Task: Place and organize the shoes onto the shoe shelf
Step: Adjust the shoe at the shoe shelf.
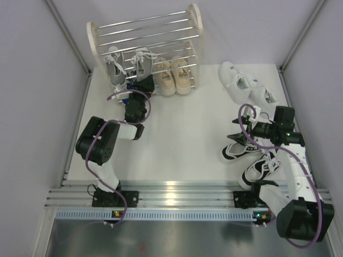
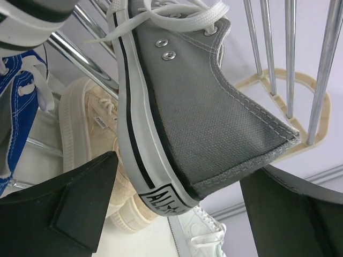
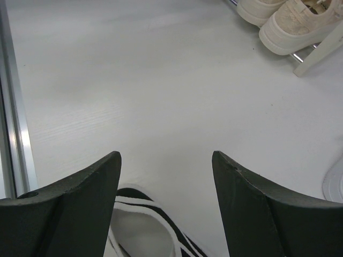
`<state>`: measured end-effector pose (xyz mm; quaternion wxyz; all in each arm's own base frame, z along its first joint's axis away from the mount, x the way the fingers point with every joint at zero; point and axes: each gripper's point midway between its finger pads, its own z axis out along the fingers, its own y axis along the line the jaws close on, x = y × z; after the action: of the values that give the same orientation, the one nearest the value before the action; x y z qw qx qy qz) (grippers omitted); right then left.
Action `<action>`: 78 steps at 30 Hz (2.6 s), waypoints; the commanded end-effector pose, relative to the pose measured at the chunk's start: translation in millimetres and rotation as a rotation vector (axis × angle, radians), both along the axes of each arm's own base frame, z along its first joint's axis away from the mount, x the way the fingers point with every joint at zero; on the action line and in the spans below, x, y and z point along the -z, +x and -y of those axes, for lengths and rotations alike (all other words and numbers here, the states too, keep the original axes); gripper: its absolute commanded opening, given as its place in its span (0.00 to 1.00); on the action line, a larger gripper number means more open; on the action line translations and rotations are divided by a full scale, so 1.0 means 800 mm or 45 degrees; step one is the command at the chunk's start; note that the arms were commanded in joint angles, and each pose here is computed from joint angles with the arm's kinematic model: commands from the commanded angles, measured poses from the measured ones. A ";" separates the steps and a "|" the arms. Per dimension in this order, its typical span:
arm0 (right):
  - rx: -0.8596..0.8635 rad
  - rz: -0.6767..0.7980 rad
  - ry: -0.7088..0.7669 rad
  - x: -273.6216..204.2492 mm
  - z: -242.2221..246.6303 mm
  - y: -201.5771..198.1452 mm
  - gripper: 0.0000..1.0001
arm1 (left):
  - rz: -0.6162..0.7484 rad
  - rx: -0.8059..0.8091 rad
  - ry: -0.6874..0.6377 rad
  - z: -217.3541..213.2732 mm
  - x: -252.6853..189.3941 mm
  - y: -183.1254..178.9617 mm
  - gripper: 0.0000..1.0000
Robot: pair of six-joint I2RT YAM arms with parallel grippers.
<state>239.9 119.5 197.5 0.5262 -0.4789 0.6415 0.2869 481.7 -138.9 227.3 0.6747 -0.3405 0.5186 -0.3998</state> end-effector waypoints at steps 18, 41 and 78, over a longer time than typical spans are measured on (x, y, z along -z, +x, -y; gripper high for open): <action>-0.019 0.075 0.021 -0.014 0.004 0.004 0.69 | 0.460 -0.134 -0.136 -0.046 -0.111 -0.017 0.00; -0.013 0.083 0.034 -0.019 0.007 0.002 0.69 | 0.601 -0.387 -0.347 -0.095 -0.182 -0.018 0.00; -0.004 0.108 0.057 -0.029 0.014 -0.003 0.69 | 0.469 -0.412 -0.576 -0.065 -0.127 0.013 0.04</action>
<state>240.4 106.1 200.6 0.5394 -0.4627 0.6443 0.2825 526.0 -98.5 249.9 0.7092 -0.4902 0.3913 -0.3219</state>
